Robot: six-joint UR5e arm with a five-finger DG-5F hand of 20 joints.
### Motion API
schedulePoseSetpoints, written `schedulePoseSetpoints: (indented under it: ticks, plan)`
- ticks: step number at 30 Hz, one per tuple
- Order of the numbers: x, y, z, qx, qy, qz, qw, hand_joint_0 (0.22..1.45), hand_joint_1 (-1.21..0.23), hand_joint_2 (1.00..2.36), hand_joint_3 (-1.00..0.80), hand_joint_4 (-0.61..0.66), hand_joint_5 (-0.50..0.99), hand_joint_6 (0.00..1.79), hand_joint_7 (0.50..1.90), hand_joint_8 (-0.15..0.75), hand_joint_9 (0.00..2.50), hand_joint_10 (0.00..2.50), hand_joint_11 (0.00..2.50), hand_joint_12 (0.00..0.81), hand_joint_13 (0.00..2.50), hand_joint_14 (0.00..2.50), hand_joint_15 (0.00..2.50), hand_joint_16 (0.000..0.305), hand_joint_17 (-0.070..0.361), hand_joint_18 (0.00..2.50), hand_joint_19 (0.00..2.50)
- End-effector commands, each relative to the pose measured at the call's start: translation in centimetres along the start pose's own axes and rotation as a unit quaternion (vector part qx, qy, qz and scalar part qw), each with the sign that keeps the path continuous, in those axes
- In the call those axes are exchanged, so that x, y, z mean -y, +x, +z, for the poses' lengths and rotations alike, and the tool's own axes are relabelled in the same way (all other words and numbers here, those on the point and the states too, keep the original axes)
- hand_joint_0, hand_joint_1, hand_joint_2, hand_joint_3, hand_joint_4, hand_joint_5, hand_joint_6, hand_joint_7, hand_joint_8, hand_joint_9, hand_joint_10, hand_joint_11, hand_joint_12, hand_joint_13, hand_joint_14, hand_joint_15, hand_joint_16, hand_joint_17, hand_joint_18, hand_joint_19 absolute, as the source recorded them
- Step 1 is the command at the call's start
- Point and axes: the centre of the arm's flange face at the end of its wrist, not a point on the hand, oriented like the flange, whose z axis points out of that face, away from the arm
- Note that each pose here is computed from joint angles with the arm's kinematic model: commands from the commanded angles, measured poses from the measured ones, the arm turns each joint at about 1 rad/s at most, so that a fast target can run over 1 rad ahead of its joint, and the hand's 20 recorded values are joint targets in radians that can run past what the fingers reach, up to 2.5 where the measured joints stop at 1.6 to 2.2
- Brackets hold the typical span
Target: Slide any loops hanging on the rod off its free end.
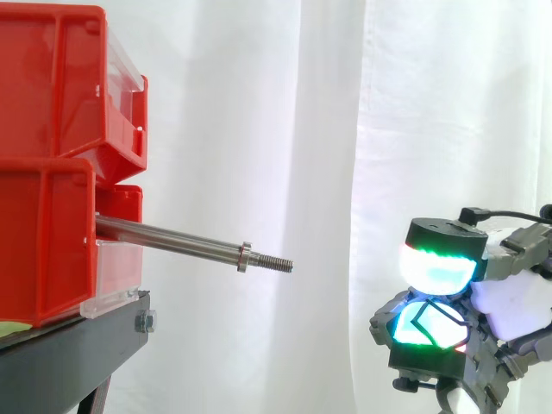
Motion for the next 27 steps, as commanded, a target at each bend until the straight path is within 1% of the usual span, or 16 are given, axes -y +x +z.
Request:
schedulePoseSetpoints:
  ticks: [1, 4, 6, 8, 9, 11, 14, 17, 18, 22, 27]
  plan:
    - [0.01, 0.00, 0.00, 0.000, 0.000, 0.000, 1.0000, 0.50, -0.46, 1.00, -0.50, 0.20, -0.17, 0.83, 1.23, 0.325, 1.00, 0.01, 0.32, 0.285, 0.90, 0.00, 0.13, 0.047, 0.105, 0.81, 0.32]
    - [-0.06, -0.01, 0.01, 0.000, -0.001, 0.000, 1.0000, 0.51, -0.45, 1.00, -0.50, 0.19, -0.17, 0.83, 1.22, 0.323, 1.00, 0.01, 0.32, 0.281, 0.90, 0.00, 0.13, 0.046, 0.103, 0.80, 0.32]
    - [0.01, 0.00, 0.00, 0.000, 0.000, 0.000, 1.0000, 0.54, -0.47, 1.00, -0.50, 0.18, -0.17, 0.83, 1.25, 0.320, 1.00, 0.01, 0.32, 0.273, 0.89, 0.01, 0.13, 0.044, 0.099, 0.79, 0.33]
    - [-0.01, 0.10, 0.02, -0.001, 0.000, 0.000, 1.0000, 0.59, -0.57, 1.00, -0.50, 0.16, -0.17, 0.83, 1.27, 0.312, 1.00, 0.01, 0.33, 0.265, 0.89, 0.01, 0.14, 0.042, 0.095, 0.78, 0.34]
    - [-0.09, 0.09, 0.03, -0.001, -0.001, 0.000, 1.0000, 0.59, -0.59, 1.00, -0.48, 0.16, -0.17, 0.83, 1.27, 0.311, 1.00, 0.01, 0.33, 0.265, 0.89, 0.01, 0.14, 0.042, 0.095, 0.78, 0.34]
    - [-0.03, 0.21, 0.04, -0.001, 0.000, -0.001, 1.0000, 0.59, -0.66, 1.01, -0.35, 0.14, -0.17, 0.83, 1.31, 0.313, 0.99, 0.01, 0.32, 0.267, 0.89, 0.01, 0.14, 0.042, 0.095, 0.78, 0.33]
    - [-0.13, 0.30, 0.08, -0.002, -0.001, -0.001, 1.0000, 0.58, -0.67, 1.02, -0.27, 0.13, -0.17, 0.83, 1.34, 0.313, 0.97, 0.01, 0.33, 0.268, 0.88, 0.01, 0.14, 0.043, 0.096, 0.77, 0.34]
    - [-0.05, 0.31, 0.07, -0.002, 0.000, -0.001, 1.0000, 0.58, -0.68, 1.02, -0.26, 0.13, -0.18, 0.84, 1.32, 0.311, 0.96, 0.01, 0.33, 0.266, 0.88, 0.01, 0.14, 0.043, 0.096, 0.77, 0.34]
    - [-0.01, 0.10, 0.02, -0.001, 0.000, 0.000, 1.0000, 0.57, -0.68, 1.02, -0.26, 0.14, -0.18, 0.84, 1.31, 0.310, 0.96, 0.01, 0.33, 0.265, 0.87, 0.01, 0.14, 0.043, 0.096, 0.76, 0.33]
    - [-0.03, 0.21, 0.04, -0.001, 0.000, -0.001, 1.0000, 0.58, -0.69, 1.02, -0.28, 0.14, -0.19, 0.84, 1.29, 0.305, 0.94, 0.01, 0.32, 0.267, 0.87, 0.01, 0.14, 0.043, 0.096, 0.76, 0.34]
    - [-0.03, 0.21, 0.04, -0.001, 0.000, -0.001, 1.0000, 0.59, -0.73, 1.01, -0.35, 0.16, -0.19, 0.84, 1.27, 0.300, 0.92, 0.01, 0.32, 0.264, 0.86, 0.01, 0.14, 0.043, 0.097, 0.76, 0.32]
